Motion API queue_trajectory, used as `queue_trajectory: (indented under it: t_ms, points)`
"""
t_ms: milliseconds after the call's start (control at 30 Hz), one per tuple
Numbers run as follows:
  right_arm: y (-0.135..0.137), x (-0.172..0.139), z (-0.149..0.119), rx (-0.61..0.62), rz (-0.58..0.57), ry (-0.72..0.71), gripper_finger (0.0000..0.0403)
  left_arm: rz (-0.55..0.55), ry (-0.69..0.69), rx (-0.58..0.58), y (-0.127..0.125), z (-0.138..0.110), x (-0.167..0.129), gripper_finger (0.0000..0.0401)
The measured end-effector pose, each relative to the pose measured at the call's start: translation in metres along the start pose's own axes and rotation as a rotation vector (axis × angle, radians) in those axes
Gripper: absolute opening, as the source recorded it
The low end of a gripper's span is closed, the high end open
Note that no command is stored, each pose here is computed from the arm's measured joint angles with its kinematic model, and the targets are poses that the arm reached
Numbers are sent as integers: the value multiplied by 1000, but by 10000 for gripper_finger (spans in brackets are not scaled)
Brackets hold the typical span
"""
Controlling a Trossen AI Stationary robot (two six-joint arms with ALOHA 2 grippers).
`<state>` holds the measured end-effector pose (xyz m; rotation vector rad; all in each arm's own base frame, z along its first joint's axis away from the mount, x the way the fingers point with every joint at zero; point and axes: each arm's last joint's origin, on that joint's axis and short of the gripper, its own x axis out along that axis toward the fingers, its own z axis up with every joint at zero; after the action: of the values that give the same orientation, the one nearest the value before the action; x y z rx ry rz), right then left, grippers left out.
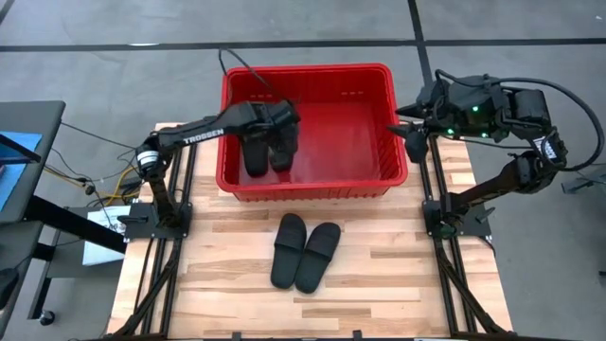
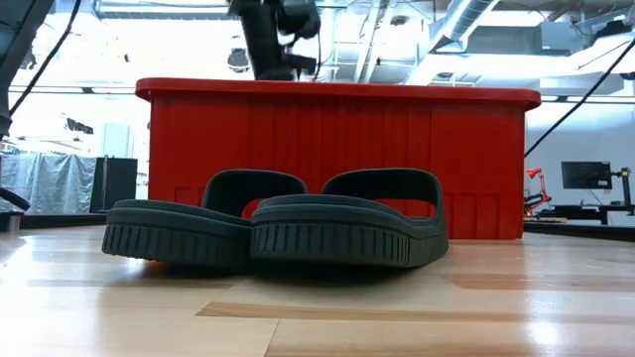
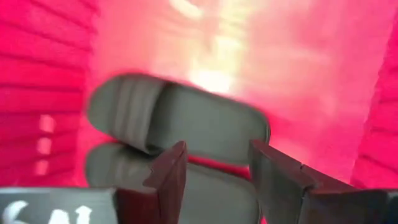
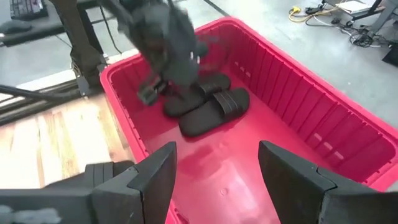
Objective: Pick and place slides into bin
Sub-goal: Put the black slide into the red container
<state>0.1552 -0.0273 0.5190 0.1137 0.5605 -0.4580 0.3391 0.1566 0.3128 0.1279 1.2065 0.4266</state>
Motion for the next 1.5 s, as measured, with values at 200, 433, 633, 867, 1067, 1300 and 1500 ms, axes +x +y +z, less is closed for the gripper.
queue_trajectory:
  t_ms: [200,433,633,867,1067,1300,1500]
  points:
    - [4,5,-4,-30,34,68,218,-136,-135,31,5,18,-62,162]
    - [24,5,4,-108,273,-10,218,-512,-581,15,7,15,-156,162]
    - [35,-19,12,-114,395,-185,218,-519,-877,60,-6,-16,-223,152]
    - [51,-27,12,-110,455,-264,218,-571,-1142,9,-37,-64,-242,147]
    - [77,-18,3,-106,487,-301,218,-593,-1247,-158,-61,-110,-219,146]
    - [104,2,-25,-25,358,-238,218,-634,-1278,-299,-77,-154,-195,146]
    - [131,18,-58,52,271,-212,218,-632,-1282,-404,-89,-177,-177,146]
